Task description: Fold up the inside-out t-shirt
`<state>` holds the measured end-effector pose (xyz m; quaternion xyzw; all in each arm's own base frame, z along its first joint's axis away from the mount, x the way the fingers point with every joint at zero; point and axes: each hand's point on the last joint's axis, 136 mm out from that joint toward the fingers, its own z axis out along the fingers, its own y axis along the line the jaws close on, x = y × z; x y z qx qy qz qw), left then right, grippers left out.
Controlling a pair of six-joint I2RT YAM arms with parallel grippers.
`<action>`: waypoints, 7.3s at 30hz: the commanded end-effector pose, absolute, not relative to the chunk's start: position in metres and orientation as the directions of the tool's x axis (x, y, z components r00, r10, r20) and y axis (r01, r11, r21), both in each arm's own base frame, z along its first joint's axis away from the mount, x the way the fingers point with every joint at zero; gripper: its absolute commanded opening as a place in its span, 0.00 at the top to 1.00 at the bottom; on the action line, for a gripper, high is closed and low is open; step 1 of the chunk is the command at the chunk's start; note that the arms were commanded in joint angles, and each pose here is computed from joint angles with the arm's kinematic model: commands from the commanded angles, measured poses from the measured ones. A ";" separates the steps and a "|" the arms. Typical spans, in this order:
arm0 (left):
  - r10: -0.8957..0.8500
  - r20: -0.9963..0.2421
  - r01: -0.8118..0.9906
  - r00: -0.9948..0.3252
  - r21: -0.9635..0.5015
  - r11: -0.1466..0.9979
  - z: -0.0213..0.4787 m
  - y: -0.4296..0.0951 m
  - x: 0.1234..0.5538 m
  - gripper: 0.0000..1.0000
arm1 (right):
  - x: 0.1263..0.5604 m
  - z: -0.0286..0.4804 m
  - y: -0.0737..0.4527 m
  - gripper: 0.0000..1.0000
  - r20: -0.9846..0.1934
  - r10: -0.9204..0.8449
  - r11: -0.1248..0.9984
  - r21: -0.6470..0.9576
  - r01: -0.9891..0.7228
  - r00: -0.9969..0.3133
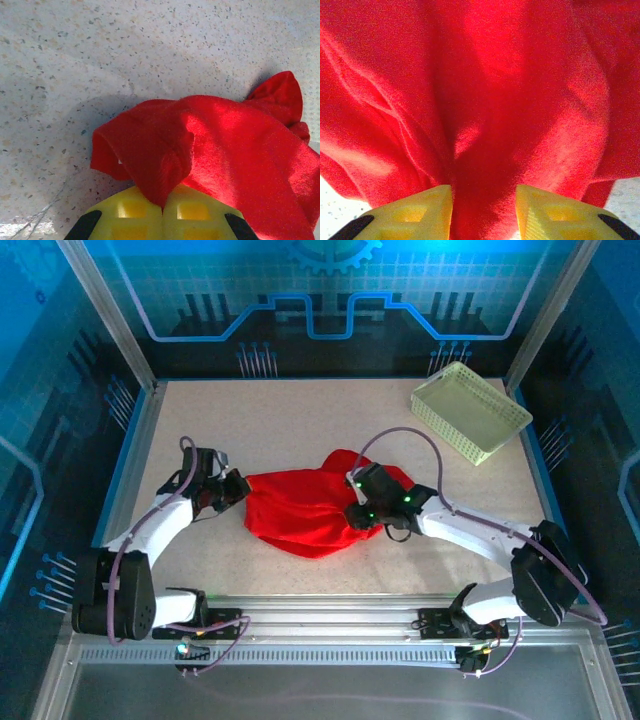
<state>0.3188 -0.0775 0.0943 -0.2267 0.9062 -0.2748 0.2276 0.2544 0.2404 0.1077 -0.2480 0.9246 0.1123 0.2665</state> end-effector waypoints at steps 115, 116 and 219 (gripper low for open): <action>-0.461 -0.244 -0.230 -0.854 -0.617 0.753 0.075 -0.230 0.248 0.99 | 0.251 0.132 0.282 1.00 -0.680 -0.148 0.806 0.338 -0.486 -0.718; -0.455 -0.256 -0.219 -0.853 -0.617 0.756 0.076 -0.228 0.246 1.00 | 0.252 0.131 0.279 1.00 -0.673 -0.140 0.815 0.339 -0.470 -0.727; 0.030 -0.717 0.446 -0.696 -0.400 0.801 0.155 -0.229 0.209 0.50 | 0.253 0.176 0.303 1.00 -0.695 -0.297 0.704 0.303 -0.642 -0.655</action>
